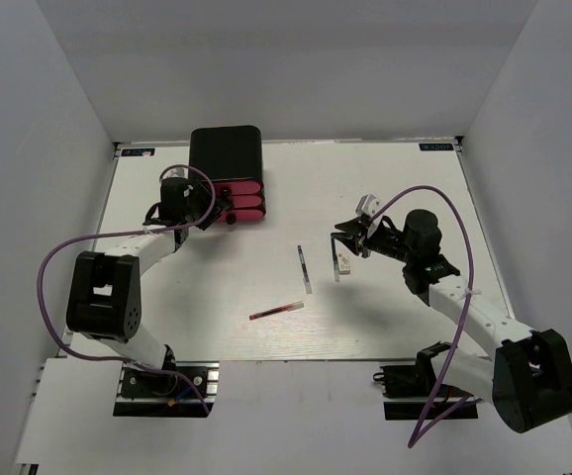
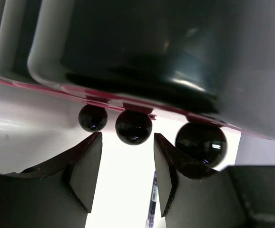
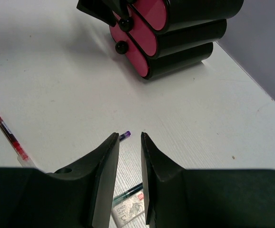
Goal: Sort the stationery into containers
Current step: Open the drawer, then grab a piece of stationery with the right arm, then place the stationery into the container
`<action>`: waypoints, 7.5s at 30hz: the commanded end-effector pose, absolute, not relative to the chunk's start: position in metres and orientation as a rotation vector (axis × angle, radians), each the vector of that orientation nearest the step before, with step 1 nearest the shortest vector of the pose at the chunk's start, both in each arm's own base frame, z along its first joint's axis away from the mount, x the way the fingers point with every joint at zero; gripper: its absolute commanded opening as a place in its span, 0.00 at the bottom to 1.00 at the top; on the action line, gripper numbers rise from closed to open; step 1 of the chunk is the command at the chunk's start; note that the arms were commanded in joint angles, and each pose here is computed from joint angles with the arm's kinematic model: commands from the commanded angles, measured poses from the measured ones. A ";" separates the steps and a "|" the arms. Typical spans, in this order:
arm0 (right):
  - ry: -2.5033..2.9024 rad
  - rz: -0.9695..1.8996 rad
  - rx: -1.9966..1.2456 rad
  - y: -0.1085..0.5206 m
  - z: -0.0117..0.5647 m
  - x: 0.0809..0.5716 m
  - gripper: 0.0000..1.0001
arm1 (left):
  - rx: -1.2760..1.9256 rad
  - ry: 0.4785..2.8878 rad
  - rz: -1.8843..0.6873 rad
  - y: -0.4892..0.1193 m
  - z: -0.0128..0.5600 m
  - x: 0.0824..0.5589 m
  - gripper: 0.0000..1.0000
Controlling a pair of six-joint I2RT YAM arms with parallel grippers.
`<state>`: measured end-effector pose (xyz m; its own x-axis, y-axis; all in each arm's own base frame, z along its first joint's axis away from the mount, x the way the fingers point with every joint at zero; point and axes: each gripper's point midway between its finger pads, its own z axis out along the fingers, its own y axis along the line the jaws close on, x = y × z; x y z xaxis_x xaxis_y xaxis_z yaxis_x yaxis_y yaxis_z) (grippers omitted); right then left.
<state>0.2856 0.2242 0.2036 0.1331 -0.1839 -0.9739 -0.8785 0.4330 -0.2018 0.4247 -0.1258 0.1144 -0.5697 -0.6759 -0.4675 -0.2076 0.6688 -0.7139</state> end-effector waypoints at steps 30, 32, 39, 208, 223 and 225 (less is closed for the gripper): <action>1.347 0.637 -1.037 0.221 0.208 0.287 0.31 | -0.619 2.128 -0.803 -0.128 0.106 0.410 0.23; 1.346 0.642 -1.039 0.221 0.207 0.286 0.31 | -0.616 2.145 -0.793 -0.126 0.104 0.397 0.22; 1.343 0.653 -1.045 0.223 0.207 0.286 0.31 | -0.610 2.160 -0.783 -0.122 0.101 0.366 0.21; 0.761 0.976 -1.514 0.503 0.258 0.370 0.00 | -0.182 2.077 -0.838 -0.122 0.175 0.231 0.76; 0.853 0.980 -1.568 0.492 0.219 0.372 0.39 | -0.030 2.072 -0.907 -0.137 0.188 0.234 0.76; 0.846 0.990 -1.564 0.489 0.228 0.367 0.41 | 0.003 2.050 -0.904 -0.138 0.198 0.239 0.76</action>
<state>0.3757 0.4955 0.1989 0.3755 -0.0658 -0.9245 -0.9140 -0.1918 -0.3576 0.2325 -0.1303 0.1680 -0.6676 -0.3626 -0.6503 0.2006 0.7535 -0.6261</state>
